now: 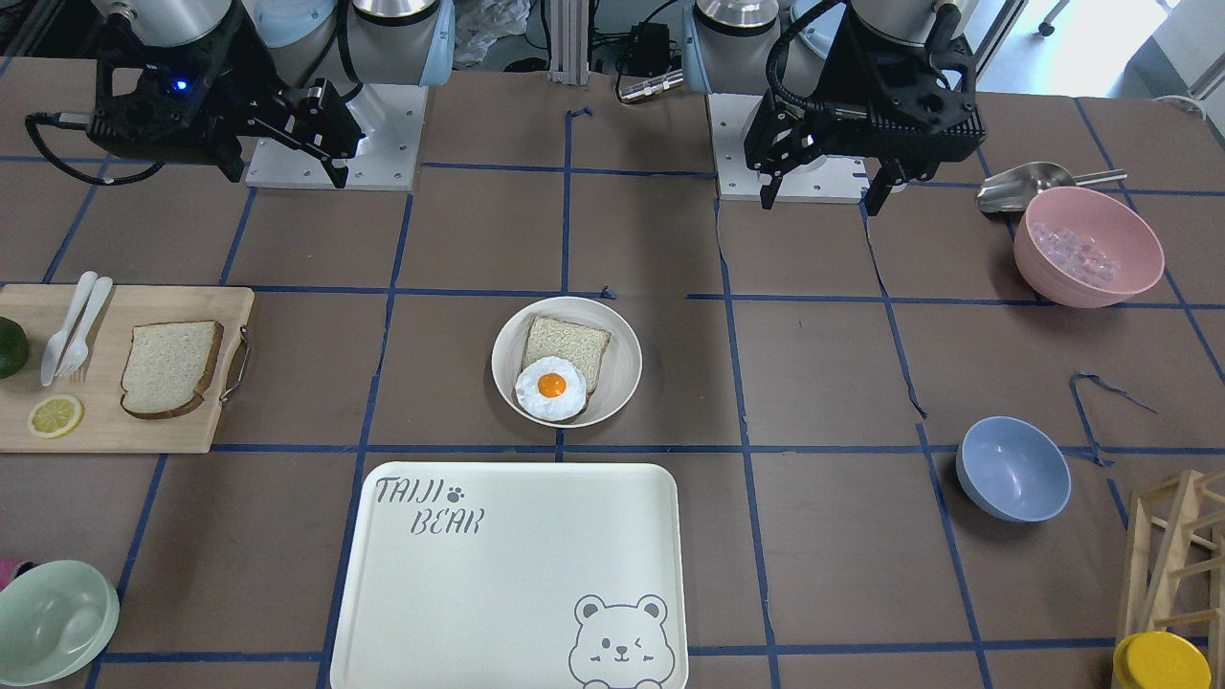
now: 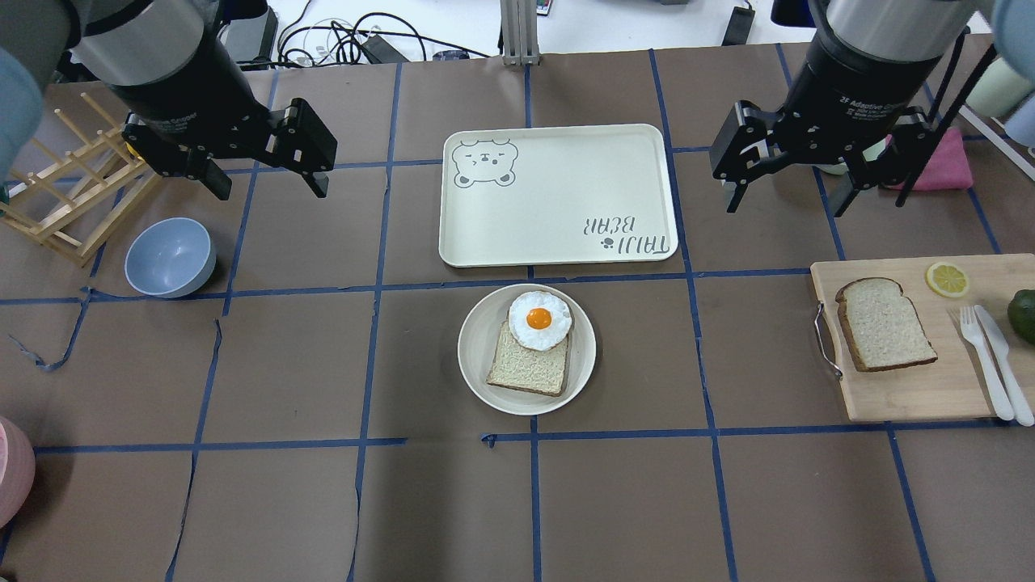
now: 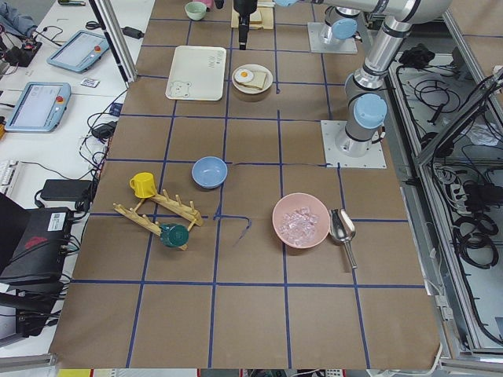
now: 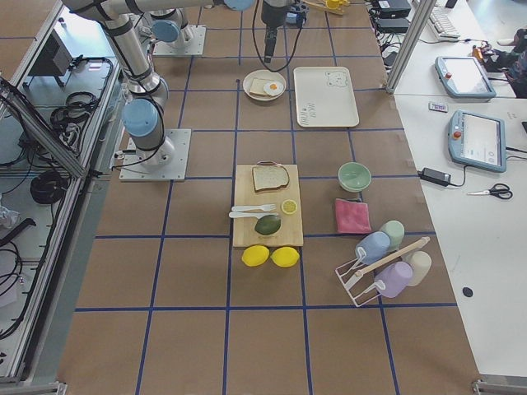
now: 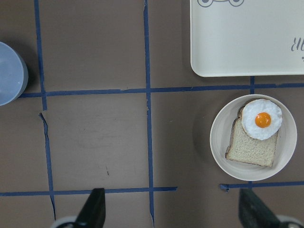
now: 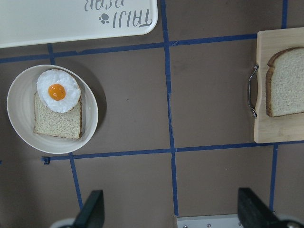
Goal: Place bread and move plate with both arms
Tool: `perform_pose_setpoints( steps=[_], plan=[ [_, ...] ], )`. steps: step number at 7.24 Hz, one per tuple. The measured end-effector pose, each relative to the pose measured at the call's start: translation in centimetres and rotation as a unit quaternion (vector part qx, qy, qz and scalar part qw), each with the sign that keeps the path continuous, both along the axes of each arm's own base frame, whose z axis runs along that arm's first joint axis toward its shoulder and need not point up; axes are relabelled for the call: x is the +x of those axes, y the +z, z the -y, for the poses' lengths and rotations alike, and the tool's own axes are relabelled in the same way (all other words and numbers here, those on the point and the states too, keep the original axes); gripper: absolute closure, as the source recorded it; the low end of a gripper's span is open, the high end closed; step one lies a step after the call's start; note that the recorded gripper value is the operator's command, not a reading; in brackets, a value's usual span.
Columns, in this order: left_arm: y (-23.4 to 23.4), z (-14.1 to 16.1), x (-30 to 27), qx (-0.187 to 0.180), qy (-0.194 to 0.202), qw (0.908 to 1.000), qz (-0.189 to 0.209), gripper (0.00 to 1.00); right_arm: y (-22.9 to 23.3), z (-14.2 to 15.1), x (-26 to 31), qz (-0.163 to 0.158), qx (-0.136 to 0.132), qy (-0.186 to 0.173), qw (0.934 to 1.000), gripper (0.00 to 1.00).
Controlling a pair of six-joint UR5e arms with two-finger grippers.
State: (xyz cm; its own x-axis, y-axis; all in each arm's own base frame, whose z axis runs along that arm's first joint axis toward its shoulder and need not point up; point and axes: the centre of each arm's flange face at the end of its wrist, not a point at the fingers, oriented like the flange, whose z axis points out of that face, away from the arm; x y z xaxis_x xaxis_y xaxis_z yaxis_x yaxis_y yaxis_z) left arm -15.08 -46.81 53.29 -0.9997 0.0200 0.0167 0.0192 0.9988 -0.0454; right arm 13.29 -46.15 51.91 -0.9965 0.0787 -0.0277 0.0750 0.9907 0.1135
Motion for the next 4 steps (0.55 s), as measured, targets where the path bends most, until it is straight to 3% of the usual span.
perform_pose_setpoints(
  steps=[4],
  plan=[
    [-0.29,0.07,-0.02,0.003,0.0,1.0,0.0,0.0,-0.42,0.08,-0.04,-0.002,0.006,-0.001,1.0,0.0]
  ],
)
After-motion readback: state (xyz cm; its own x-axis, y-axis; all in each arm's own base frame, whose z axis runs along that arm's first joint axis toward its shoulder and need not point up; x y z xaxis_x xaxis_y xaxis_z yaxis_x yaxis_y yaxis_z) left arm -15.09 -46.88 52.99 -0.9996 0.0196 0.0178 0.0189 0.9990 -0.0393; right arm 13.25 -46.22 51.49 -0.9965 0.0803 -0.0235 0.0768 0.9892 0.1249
